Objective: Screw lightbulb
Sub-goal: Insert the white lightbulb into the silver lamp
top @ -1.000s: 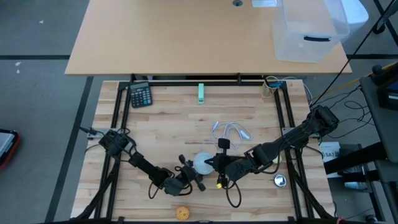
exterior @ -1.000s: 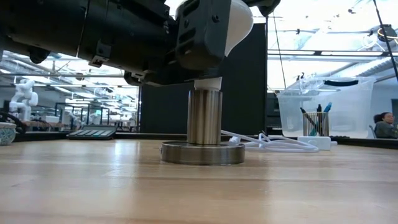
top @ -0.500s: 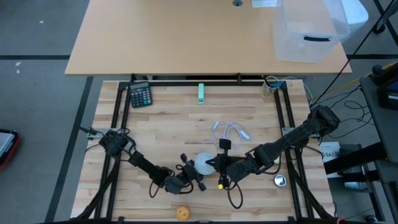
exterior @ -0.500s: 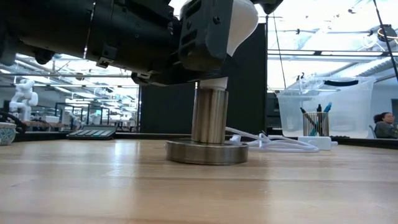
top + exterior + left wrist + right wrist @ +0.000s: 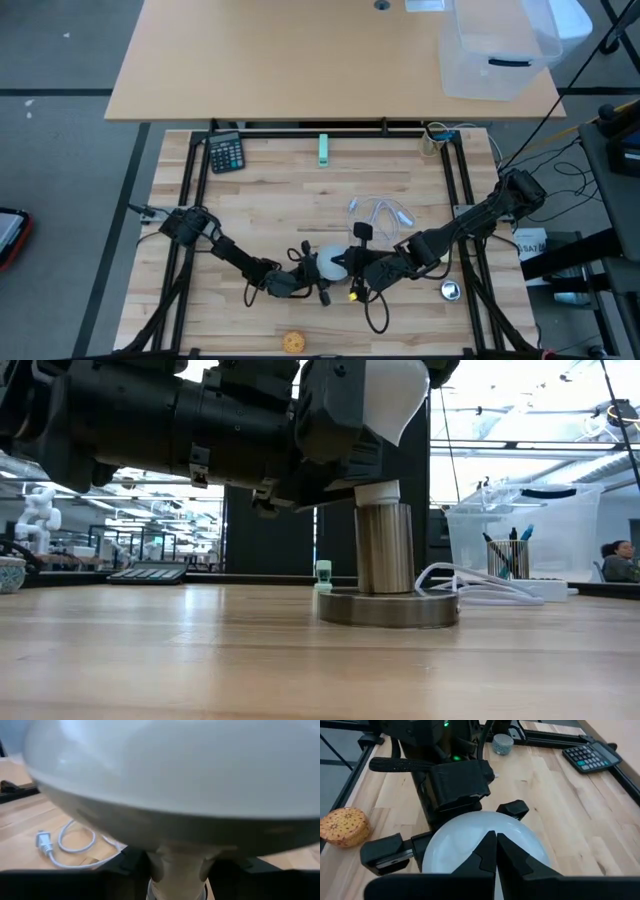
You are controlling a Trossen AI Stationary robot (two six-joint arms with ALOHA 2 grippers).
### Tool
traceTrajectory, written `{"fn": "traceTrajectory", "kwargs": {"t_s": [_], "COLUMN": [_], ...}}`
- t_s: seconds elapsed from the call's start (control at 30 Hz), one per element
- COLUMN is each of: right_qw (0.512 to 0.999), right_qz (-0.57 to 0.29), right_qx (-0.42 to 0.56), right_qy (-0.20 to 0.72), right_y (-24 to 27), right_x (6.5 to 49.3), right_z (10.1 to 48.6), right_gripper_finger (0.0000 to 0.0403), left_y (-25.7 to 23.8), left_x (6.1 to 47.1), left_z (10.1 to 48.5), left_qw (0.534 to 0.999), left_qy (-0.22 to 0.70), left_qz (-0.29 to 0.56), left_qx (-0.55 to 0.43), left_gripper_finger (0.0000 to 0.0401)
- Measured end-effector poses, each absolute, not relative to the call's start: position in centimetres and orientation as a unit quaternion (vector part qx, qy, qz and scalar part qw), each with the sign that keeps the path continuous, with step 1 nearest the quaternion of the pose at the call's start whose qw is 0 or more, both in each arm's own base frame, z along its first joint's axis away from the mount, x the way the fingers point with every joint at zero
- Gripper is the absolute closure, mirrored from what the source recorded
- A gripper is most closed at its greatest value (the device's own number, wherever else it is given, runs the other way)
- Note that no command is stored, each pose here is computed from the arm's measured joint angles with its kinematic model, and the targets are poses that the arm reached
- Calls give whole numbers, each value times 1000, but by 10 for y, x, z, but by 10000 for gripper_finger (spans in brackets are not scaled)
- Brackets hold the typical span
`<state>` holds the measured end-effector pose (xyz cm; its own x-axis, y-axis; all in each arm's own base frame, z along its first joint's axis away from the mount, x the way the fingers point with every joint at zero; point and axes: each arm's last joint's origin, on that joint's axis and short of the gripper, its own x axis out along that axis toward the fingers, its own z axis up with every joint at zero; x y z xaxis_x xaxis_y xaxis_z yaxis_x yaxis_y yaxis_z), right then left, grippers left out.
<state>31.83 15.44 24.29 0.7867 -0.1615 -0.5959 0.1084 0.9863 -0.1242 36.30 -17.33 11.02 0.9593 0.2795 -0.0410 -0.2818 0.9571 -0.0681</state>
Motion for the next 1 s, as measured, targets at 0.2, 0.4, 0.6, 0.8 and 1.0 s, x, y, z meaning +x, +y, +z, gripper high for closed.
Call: {"fn": "traceTrajectory", "kwargs": {"t_s": [0.2,0.4,0.6,0.8,1.0], "right_qw": [944,940,938,938,938], "right_qz": [-75,-97,-105,-113,-114], "right_qx": [-32,-14,-2,7,16], "right_qy": [319,326,330,327,327], "right_y": [161,165,168,171,175], "right_x": [314,308,304,301,298], "right_z": [243,241,240,240,240], "right_gripper_finger": [403,403,403,403,403], "left_y": [-172,-168,-162,-154,-144], "left_x": [364,367,371,376,382], "left_z": [110,109,106,105,104], "left_qw": [992,995,997,999,998], "left_qy": [18,25,41,47,51], "left_qz": [123,96,64,16,-31], "left_qx": [-19,-16,-18,-11,-2], "left_gripper_finger": [243,242,241,241,241]}}
